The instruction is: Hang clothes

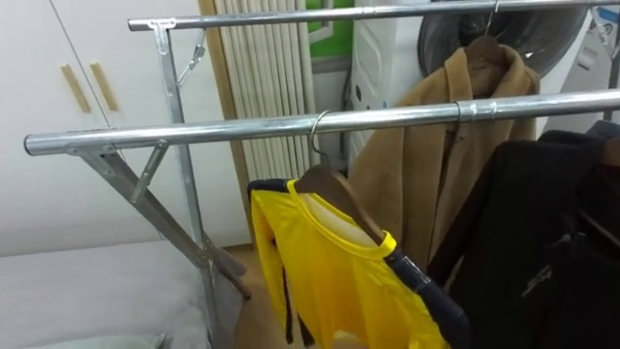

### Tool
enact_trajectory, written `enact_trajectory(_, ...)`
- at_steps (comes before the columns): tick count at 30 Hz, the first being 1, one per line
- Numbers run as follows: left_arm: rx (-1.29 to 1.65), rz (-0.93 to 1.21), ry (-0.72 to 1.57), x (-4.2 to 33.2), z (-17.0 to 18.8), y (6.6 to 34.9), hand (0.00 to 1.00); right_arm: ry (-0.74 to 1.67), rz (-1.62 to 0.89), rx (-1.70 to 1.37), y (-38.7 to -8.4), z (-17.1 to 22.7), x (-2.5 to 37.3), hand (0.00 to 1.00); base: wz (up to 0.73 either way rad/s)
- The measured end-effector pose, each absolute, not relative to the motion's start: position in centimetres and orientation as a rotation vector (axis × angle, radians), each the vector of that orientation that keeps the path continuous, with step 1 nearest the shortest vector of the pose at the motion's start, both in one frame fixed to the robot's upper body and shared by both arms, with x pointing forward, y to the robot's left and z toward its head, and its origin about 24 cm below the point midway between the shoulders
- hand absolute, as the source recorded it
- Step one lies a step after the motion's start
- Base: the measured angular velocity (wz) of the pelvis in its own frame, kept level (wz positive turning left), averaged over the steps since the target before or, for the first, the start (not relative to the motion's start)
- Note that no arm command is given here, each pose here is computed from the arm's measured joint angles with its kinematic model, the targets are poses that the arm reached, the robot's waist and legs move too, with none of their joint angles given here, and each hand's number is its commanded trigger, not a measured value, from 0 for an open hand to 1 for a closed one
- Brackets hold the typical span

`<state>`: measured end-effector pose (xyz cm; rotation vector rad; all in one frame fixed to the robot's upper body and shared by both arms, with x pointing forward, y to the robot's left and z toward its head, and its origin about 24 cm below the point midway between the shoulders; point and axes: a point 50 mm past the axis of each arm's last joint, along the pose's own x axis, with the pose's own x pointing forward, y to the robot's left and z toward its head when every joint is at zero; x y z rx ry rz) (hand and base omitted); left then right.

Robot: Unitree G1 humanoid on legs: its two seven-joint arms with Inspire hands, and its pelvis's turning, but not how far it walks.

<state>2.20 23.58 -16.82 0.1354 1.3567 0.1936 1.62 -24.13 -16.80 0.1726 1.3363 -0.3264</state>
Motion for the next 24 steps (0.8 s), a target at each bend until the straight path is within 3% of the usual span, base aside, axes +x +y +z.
enact_trajectory(5, 0.134, 0.189, 1.333, 3.2, -16.8, 23.5, 0.00, 1.305, -0.244, 0.088, -24.4, -16.6, 3.8, 0.00, 0.09)
enact_trajectory(9, 0.114, 0.184, 1.271, 4.7, -16.7, 23.0, 0.00, 1.273, -0.118, -0.054, -24.4, -16.2, 6.7, 0.00, 0.62)
enact_trajectory(17, 0.139, 0.118, 1.189, 7.7, -16.0, 23.6, 0.00, 1.277, 0.032, -0.272, -25.5, -15.6, 8.7, 0.00, 1.57)
enact_trajectory(24, 0.130, 0.082, 1.225, 7.1, -16.3, 23.0, 0.00, 1.322, 0.008, -0.324, -26.8, -15.3, 8.5, 0.00, 1.62)
